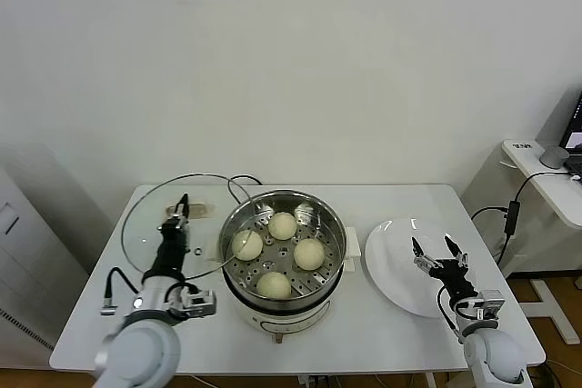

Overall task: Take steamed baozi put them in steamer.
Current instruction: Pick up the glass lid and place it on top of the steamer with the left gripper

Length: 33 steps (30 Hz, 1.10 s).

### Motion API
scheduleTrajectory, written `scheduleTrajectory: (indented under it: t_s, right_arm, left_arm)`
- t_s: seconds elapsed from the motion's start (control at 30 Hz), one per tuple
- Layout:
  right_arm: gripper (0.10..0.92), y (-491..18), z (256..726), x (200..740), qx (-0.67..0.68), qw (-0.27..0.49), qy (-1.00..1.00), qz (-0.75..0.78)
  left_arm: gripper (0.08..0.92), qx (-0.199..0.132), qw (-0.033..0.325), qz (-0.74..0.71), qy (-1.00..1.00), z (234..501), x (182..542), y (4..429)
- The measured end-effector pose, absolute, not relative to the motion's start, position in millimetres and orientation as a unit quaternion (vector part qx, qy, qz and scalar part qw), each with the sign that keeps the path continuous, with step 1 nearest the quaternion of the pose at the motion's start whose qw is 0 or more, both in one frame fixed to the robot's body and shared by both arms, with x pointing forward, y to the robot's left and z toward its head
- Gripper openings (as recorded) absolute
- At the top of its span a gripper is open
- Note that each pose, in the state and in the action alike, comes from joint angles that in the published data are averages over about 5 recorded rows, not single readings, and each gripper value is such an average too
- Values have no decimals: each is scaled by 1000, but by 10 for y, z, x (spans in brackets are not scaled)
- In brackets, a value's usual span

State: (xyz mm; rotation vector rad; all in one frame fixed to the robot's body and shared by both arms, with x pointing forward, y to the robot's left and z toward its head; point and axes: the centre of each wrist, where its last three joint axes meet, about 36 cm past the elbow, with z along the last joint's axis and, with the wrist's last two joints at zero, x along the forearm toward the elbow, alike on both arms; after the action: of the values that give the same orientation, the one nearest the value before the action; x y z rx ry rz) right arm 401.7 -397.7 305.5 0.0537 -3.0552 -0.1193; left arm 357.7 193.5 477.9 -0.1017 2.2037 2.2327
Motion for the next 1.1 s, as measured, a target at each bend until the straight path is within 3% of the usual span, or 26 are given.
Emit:
scheduleTrajectory:
  t_s: [0.53, 1.1]
  right_arm:
    - [823, -4008, 2998, 3996, 14, 46, -998, -41]
    - [823, -4040, 2964, 3959, 9, 48, -998, -45]
  left_arm:
    - [100, -18, 17, 696, 717, 4727, 3572, 1227]
    - [100, 18, 51, 695, 717, 4611, 3597, 784]
